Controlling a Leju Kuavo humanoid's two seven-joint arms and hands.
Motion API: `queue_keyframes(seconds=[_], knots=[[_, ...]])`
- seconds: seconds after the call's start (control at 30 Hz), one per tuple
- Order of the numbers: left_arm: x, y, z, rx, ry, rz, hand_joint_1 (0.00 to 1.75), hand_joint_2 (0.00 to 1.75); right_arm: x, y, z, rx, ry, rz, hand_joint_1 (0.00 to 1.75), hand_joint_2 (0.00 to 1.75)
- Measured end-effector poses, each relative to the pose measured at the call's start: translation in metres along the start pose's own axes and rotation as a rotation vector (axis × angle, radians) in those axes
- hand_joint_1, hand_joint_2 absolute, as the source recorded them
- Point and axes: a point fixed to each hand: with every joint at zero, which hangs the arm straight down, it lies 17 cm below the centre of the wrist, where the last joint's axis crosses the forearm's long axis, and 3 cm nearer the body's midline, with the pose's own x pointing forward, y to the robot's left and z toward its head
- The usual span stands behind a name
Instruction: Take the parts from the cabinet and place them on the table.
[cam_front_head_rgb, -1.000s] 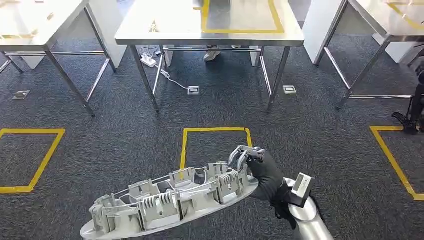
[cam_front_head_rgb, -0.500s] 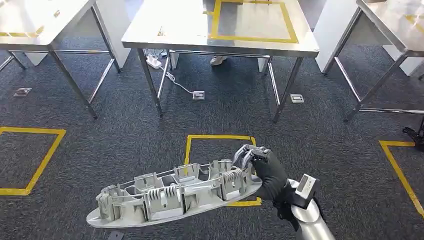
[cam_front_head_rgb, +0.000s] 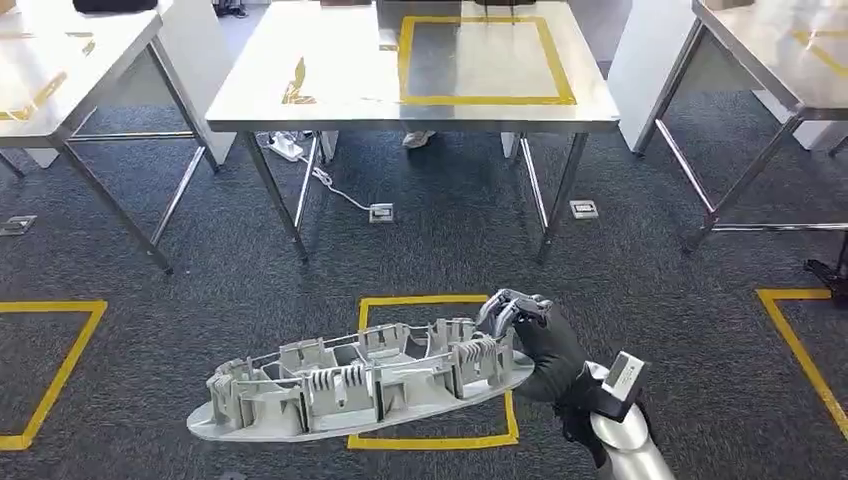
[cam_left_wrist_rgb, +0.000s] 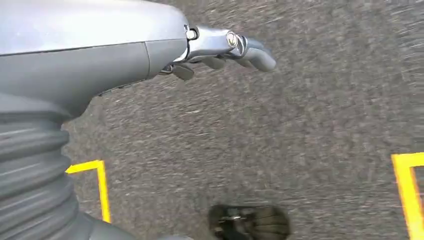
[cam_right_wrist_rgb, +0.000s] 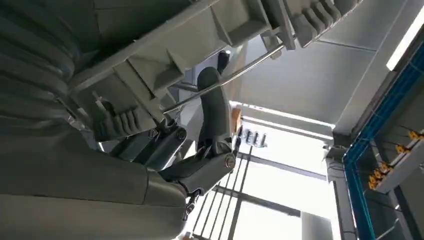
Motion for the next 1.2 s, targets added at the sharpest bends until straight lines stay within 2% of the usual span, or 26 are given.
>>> queue_keyframes(seconds=[0.23, 0.57, 1.0, 1.2], knots=[[0.007, -0.002, -0.001, -0.006, -0.014, -0.009, 0.0, 1.75, 0.009, -0.003, 0.004, -0.004, -0.013, 0.015, 1.75, 1.75], [0.007, -0.007, 0.0, -0.015, -0.015, -0.012, 0.0, 1.75, 0.005, -0.005, 0.023, -0.028, 0.025, 0.028, 1.75, 1.75], [0.001, -0.001, 0.001, -0.005, -0.009, 0.0, 0.0, 1.75, 0.015, -0.02, 0.022, -0.041, 0.005, 0.062, 1.75, 1.75], [-0.002, -0.001, 0.001, 0.0, 0.002, 0.013, 0.0, 1.75, 0.023, -0.028, 0.011, -0.028, -0.023, 0.082, 1.75, 1.75]])
